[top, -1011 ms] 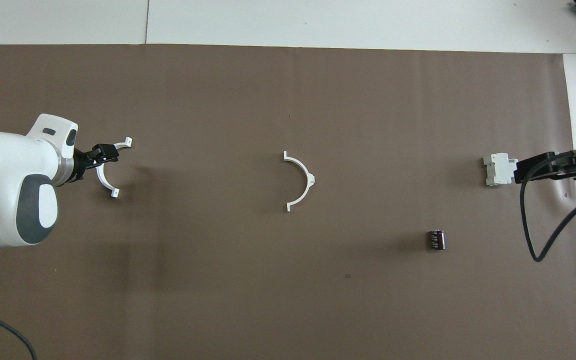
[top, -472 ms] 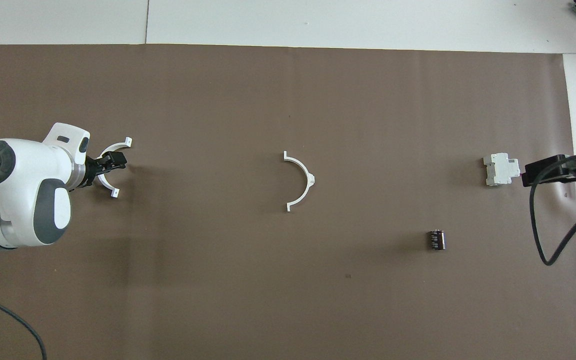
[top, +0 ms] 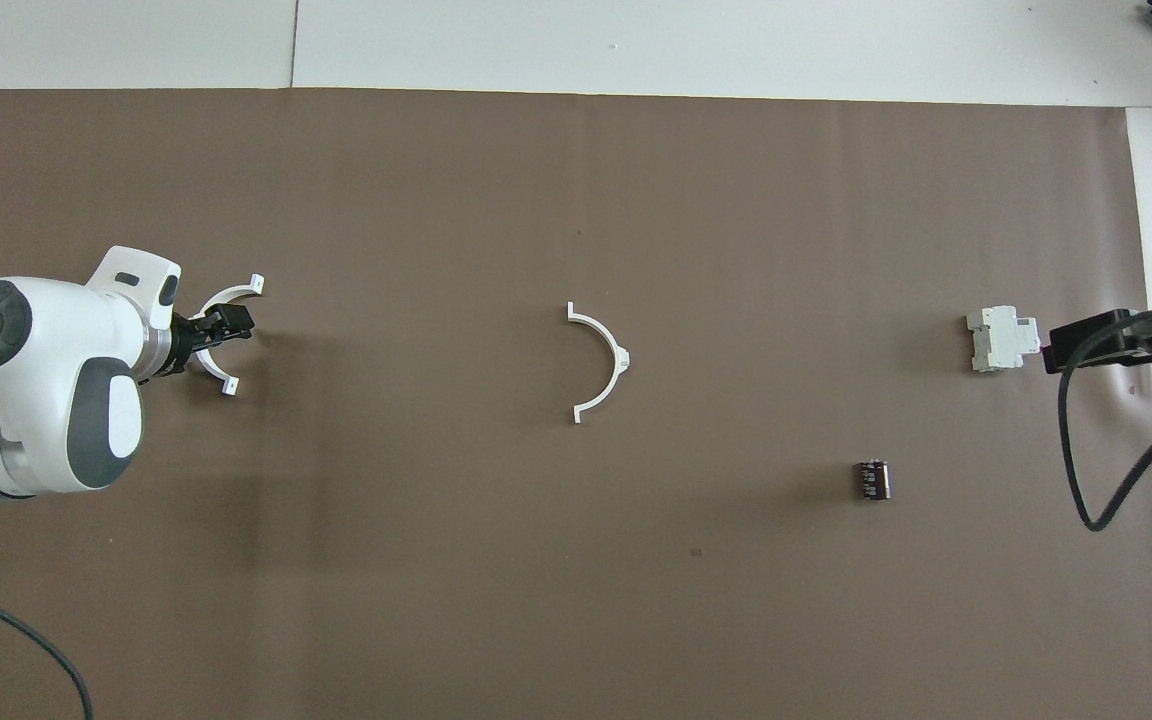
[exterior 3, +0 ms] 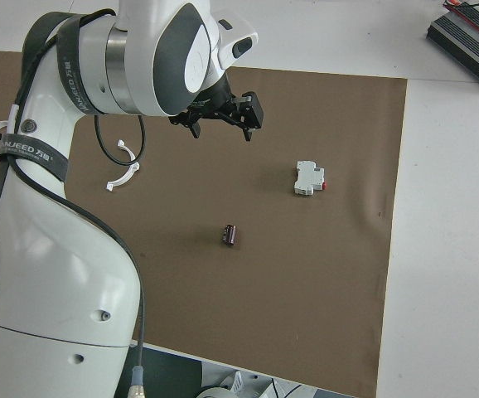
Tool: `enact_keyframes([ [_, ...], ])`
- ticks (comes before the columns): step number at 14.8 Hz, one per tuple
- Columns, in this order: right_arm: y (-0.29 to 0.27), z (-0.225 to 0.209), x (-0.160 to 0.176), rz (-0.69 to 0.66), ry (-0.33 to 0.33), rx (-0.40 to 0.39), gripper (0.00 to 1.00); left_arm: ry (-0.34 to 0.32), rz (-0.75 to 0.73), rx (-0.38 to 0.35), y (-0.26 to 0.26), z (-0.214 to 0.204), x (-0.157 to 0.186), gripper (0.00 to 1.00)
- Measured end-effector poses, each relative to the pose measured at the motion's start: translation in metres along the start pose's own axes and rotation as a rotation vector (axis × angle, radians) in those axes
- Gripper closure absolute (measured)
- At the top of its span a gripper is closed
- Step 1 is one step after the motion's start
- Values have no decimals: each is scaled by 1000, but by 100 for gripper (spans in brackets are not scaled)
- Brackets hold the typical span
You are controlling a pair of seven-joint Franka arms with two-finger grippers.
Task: Assemble drain pipe with both arms
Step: 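Grasp the other white clamp half with the left gripper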
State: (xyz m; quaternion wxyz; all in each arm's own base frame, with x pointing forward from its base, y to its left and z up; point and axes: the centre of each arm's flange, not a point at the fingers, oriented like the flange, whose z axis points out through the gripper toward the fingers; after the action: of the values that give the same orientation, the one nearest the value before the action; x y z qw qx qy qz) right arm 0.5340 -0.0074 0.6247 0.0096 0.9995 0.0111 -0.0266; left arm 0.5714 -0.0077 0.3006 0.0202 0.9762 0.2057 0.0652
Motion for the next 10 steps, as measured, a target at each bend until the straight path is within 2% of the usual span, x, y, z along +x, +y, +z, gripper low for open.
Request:
enact_keyframes([
  [2,0,0,0,0,0,0,0,0,0,0,0,0,0,6],
  [5,0,0,0,0,0,0,0,0,0,0,0,0,0,45],
  [9,0,0,0,0,0,0,0,0,1,0,1,0,0,93],
  [10,0,0,0,0,0,0,0,0,2,0,1,0,0,93],
])
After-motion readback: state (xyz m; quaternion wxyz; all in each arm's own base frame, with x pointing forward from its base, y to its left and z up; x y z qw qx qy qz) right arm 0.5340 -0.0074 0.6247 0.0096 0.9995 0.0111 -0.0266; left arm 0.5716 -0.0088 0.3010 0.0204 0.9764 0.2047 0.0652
